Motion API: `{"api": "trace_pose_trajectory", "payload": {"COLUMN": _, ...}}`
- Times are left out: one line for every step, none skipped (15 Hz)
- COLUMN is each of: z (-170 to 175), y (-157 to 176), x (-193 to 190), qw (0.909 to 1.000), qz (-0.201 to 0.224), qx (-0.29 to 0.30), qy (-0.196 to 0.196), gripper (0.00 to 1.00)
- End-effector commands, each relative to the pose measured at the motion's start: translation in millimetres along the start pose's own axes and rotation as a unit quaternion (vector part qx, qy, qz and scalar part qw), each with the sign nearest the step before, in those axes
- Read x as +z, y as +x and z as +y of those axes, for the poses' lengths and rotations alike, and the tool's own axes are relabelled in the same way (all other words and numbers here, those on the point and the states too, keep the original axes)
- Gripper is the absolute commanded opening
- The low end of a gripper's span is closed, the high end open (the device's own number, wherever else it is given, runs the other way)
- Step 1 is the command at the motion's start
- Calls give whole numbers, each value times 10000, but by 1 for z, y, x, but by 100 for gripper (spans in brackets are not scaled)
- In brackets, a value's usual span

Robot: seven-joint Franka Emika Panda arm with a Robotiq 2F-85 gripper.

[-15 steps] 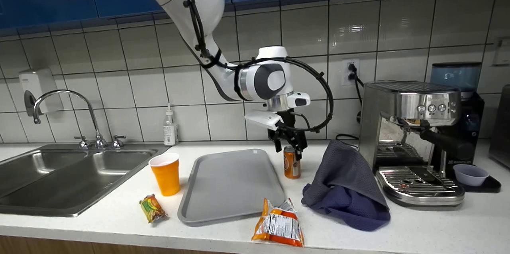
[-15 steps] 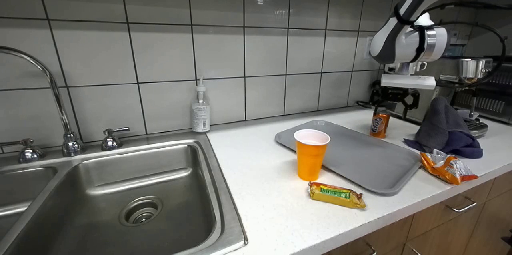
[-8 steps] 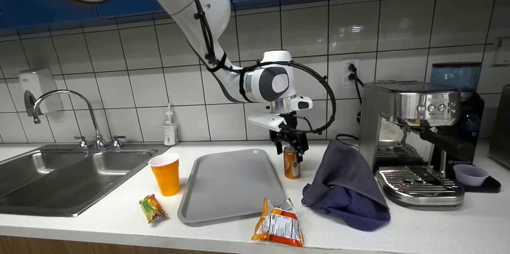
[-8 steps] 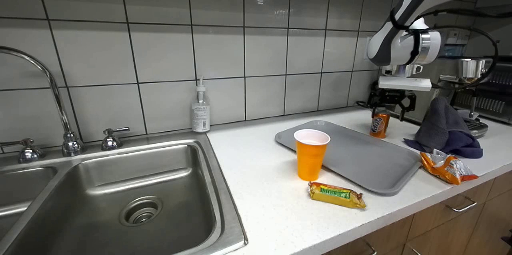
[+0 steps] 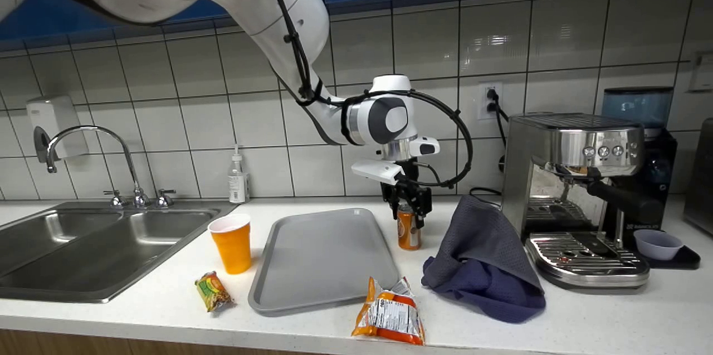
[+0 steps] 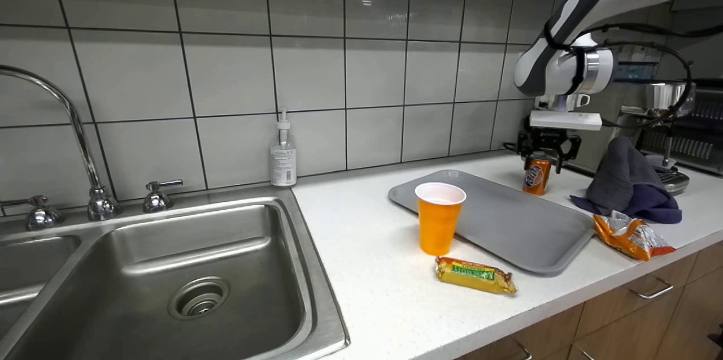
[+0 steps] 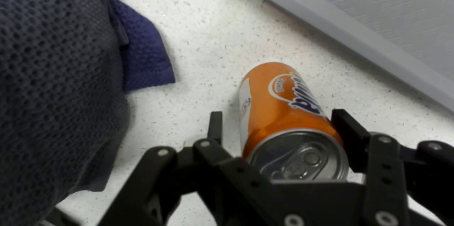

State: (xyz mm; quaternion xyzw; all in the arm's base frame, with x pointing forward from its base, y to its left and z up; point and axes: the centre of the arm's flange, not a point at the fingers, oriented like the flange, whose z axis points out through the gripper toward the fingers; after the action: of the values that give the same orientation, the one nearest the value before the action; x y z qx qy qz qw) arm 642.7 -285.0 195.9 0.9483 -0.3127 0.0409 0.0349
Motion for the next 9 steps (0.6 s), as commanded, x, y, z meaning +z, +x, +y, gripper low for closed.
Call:
{"api": "trace_pose_trajectory", "payload": {"z": 0, "y": 17, "x": 2, "qw": 9999, "qz": -94, "qx": -33, "qy": 89, "gripper": 49}}
{"api": "trace_pose_trajectory", "payload": {"z": 0, "y": 18, "x": 2, "qw": 9999, "qz": -93, "qx": -33, "qy": 86, "gripper": 41}}
{"api": "trace_pose_trajectory", "payload": {"z": 0, "y": 19, "x": 2, "qw": 9999, "qz": -99, "qx": -31, "qy": 82, "gripper": 38}}
{"api": "trace_pose_trajectory", "payload": {"z": 0, "y": 19, "x": 2, "qw": 9999, "qz": -98, "qx": -26, "qy": 79, "gripper": 38}}
{"api": "trace_pose_trajectory", "payload": {"z": 0, "y": 20, "x": 2, "qw": 9999, "qz": -93, "qx": -21, "qy": 77, "gripper": 38}}
{"api": "trace_pose_trajectory", "payload": {"z": 0, "y": 21, "x": 2, "qw": 9999, "qz": -84, "qx": -18, "qy": 75, "gripper": 38}}
{"api": "trace_pose_trajectory", "payload": {"z": 0, "y": 21, "x": 2, "qw": 9999, "qz": -73, "qx": -10, "qy": 79, "gripper": 38}}
{"api": "trace_pose_trajectory", "payload": {"z": 0, "y": 22, "x": 2, "qw": 9999, "qz": -63, "qx": -1, "qy": 89, "gripper": 38}}
{"api": "trace_pose_trajectory", "payload": {"z": 0, "y": 22, "x": 2, "qw": 9999, "qz": -47, "qx": -4, "qy": 106, "gripper": 38}}
